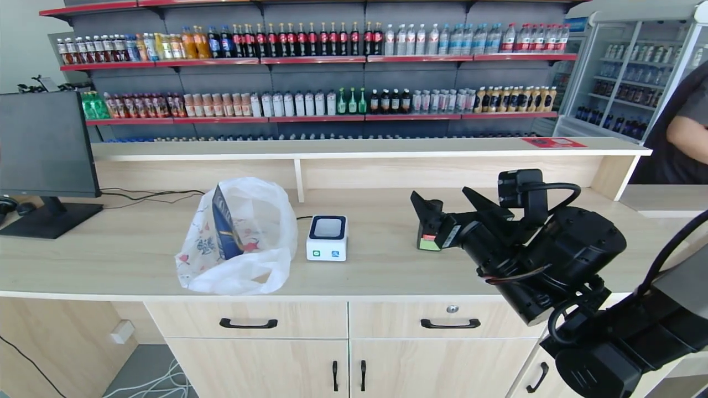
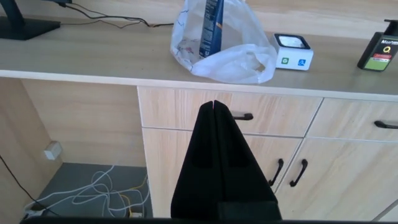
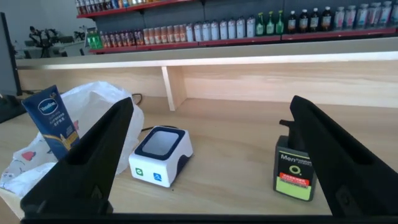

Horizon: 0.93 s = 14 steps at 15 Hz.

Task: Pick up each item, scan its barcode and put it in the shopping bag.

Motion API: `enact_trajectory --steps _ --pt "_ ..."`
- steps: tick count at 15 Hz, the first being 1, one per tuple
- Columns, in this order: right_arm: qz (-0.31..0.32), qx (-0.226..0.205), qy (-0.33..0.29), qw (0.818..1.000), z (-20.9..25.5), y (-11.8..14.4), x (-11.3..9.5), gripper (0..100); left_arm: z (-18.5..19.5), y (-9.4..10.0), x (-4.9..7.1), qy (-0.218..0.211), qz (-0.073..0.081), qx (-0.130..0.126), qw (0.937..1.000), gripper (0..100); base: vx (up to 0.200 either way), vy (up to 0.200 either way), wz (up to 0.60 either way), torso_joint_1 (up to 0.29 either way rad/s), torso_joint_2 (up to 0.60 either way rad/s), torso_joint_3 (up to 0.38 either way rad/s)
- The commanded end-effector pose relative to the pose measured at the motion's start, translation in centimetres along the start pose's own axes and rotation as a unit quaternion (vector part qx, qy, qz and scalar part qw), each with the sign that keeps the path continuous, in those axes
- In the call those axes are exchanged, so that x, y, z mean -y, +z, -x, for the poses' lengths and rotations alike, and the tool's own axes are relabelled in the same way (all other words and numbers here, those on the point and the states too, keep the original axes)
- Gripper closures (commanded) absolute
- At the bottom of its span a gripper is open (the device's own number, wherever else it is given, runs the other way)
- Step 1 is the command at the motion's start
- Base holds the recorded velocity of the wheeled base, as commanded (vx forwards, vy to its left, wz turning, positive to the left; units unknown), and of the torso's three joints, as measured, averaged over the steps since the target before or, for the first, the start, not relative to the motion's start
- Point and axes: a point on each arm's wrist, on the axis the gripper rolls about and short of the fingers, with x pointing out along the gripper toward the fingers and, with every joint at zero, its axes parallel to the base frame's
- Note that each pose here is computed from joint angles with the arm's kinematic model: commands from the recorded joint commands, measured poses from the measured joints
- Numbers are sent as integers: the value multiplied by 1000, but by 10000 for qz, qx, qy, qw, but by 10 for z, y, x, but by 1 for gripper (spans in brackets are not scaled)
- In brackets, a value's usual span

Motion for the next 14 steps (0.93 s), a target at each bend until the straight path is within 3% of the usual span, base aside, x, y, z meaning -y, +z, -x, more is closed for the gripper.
enact_trajectory --steps 1,7,14 --pt "-3 -15 7 10000 0 -1 -1 0 0 0 0 4 2 0 10000 100 0 -200 0 -2 -2 -2" --pt "1 -29 6 10000 1 -2 0 0 0 0 0 4 2 0 10000 100 0 -200 0 4 1 6" --pt "1 -62 27 10000 2 -3 -2 0 0 0 0 4 10 0 10000 100 0 0 0 0 0 0"
